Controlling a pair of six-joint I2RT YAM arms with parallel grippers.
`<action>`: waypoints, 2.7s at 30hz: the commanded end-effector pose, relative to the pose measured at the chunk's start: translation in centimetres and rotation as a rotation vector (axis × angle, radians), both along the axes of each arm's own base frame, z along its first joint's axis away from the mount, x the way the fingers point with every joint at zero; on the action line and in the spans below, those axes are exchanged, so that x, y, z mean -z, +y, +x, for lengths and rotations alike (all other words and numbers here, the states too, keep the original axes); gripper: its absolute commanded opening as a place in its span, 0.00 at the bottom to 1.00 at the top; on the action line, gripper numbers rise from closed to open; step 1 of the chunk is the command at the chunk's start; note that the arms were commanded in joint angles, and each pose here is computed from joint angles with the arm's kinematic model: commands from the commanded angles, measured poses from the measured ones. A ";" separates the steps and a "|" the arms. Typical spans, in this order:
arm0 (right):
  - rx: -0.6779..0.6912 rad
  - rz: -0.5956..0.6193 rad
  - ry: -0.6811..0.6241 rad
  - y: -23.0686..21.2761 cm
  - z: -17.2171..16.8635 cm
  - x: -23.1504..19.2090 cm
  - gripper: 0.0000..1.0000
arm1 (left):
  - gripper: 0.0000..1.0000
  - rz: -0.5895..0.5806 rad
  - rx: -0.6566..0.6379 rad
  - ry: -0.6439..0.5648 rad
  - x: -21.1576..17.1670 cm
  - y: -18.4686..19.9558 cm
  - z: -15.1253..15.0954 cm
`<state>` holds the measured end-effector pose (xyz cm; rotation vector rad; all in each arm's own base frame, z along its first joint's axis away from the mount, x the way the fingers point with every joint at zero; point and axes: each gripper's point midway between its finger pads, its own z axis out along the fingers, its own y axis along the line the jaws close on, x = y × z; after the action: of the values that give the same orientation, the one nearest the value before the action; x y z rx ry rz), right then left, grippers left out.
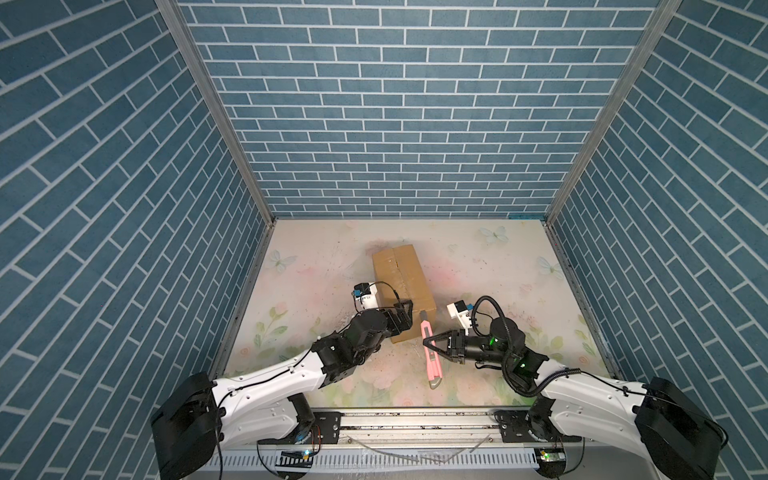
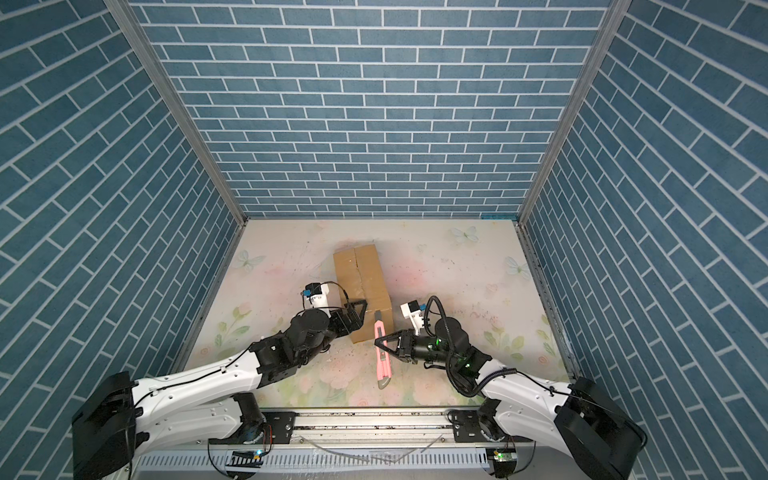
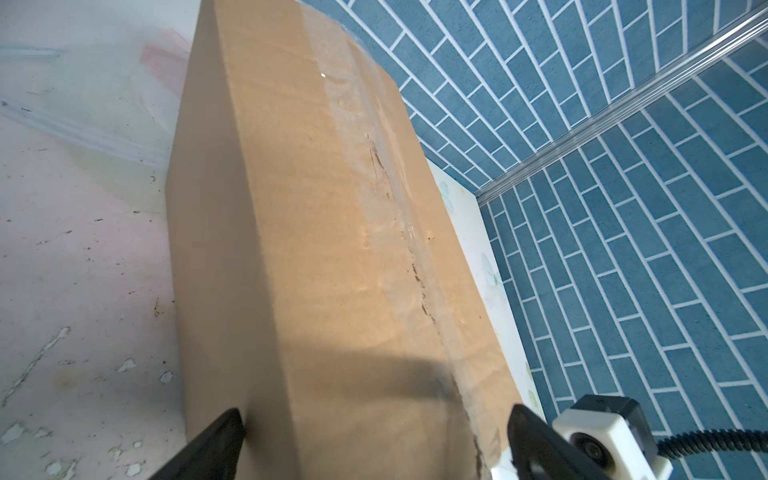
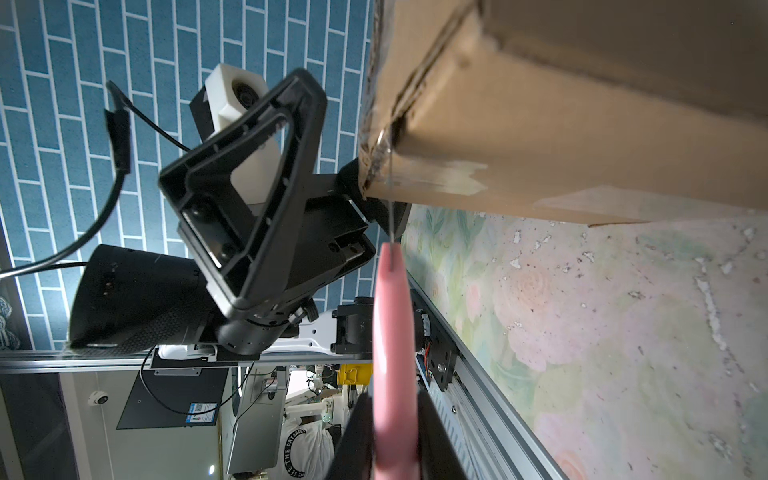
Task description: Unpack the express box
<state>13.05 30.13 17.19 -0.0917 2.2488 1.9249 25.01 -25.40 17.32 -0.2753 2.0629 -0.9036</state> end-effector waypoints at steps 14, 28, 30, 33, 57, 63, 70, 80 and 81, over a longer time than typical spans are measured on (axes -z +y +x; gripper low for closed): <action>-0.049 0.128 -0.074 1.6 0.0 -4.9 0.00 | 1.00 -0.047 0.025 -0.042 -1.5 -1.5 0.2; -0.051 0.136 -0.066 1.6 -0.1 -4.9 0.00 | 1.00 -0.045 0.027 -0.050 -1.6 -1.9 0.4; -0.053 0.133 -0.061 1.6 -0.2 -4.7 0.00 | 1.00 -0.042 0.024 -0.060 -2.0 -1.9 0.5; -0.057 0.131 -0.058 1.7 -0.3 -4.6 0.00 | 1.00 -0.038 0.021 -0.080 -2.7 -2.0 0.8; -0.008 0.165 -0.058 1.4 0.3 -4.9 0.00 | 0.99 -0.056 0.016 -0.063 -0.7 -1.4 0.1; -0.001 0.162 -0.055 1.4 0.5 -4.9 0.00 | 1.00 -0.066 0.015 -0.078 -1.1 -1.4 0.1; -0.015 0.171 -0.059 1.6 0.4 -5.1 0.00 | 0.99 -0.081 0.024 -0.085 -1.4 -2.0 0.2; -0.048 0.188 -0.060 1.9 -0.1 -5.6 0.00 | 1.00 -0.086 0.033 -0.087 -1.3 -2.7 0.3; -0.049 0.188 -0.060 1.8 -0.1 -5.6 0.00 | 1.00 -0.088 0.033 -0.088 -1.3 -2.7 0.4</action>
<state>13.42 31.39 19.31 -0.0890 2.1529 2.0270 25.65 -27.27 17.96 -0.2649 1.9745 -0.9687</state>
